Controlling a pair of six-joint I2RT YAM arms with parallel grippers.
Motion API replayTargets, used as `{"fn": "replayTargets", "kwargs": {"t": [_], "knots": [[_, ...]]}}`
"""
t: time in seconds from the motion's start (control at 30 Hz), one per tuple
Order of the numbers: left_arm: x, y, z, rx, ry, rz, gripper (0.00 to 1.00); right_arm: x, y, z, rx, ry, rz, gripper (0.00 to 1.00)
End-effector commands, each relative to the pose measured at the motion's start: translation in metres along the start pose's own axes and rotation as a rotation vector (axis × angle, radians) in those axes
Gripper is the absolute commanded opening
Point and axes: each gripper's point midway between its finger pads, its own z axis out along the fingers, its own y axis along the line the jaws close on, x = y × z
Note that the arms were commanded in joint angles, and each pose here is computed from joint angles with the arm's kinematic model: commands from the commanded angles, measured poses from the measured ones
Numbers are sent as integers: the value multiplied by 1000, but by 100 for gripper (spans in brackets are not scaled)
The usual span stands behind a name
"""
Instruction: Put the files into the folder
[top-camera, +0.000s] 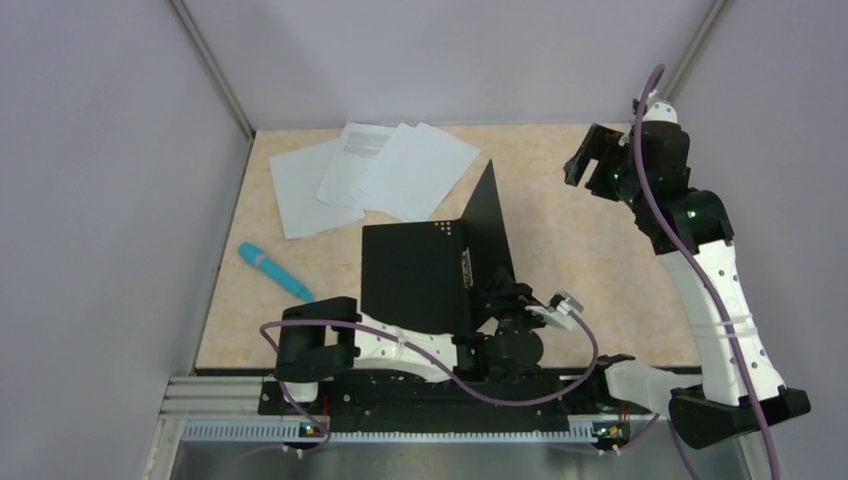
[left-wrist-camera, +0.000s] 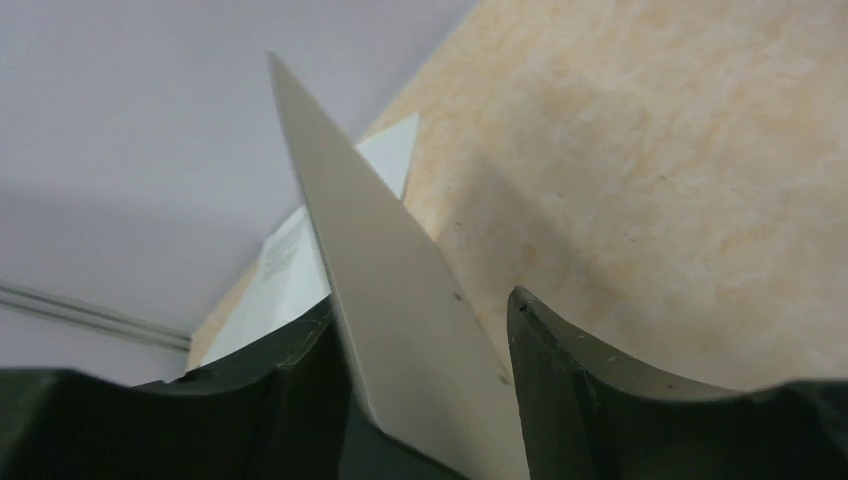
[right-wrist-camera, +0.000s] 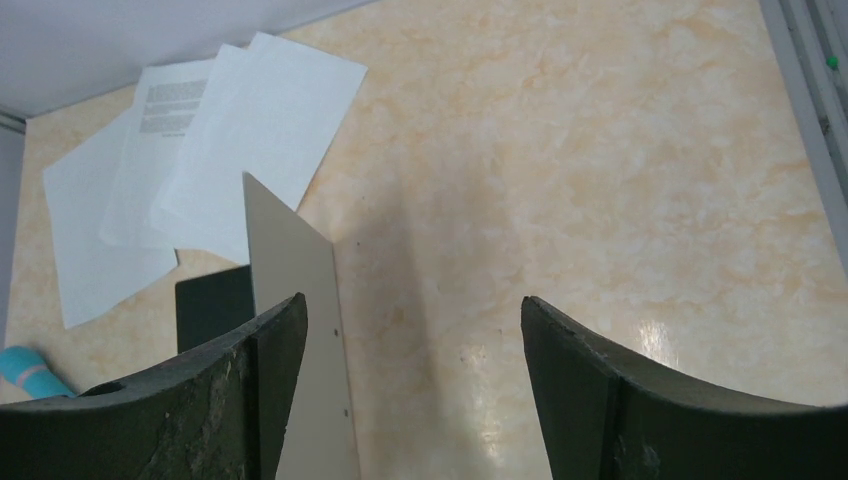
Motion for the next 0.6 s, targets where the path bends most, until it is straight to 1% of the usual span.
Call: {"fn": "replayTargets", "kwargs": {"t": [0.0, 0.13, 0.2, 0.27, 0.37, 0.43, 0.5, 0.57], "knots": [[21, -36, -13, 145, 91, -177, 65, 17, -7, -11, -10, 16, -27, 78], [29, -54, -31, 282, 163, -272, 70, 39, -10, -13, -28, 57, -30, 78], [24, -49, -38, 346, 181, -346, 75, 47, -14, -16, -23, 67, -29, 78], [13, -43, -43, 422, 182, -420, 76, 53, -18, -19, -20, 71, -26, 78], [-9, -17, -47, 465, 166, -507, 76, 61, -15, -21, -50, 92, -24, 76], [-16, 7, -45, 453, 182, -570, 76, 78, -8, -14, -93, 149, -25, 74], [-14, 33, -38, 433, 217, -651, 76, 94, -12, -6, -80, 193, -37, 73], [-3, 56, -31, 431, 269, -736, 75, 103, -23, -1, -30, 206, -52, 73]]}}
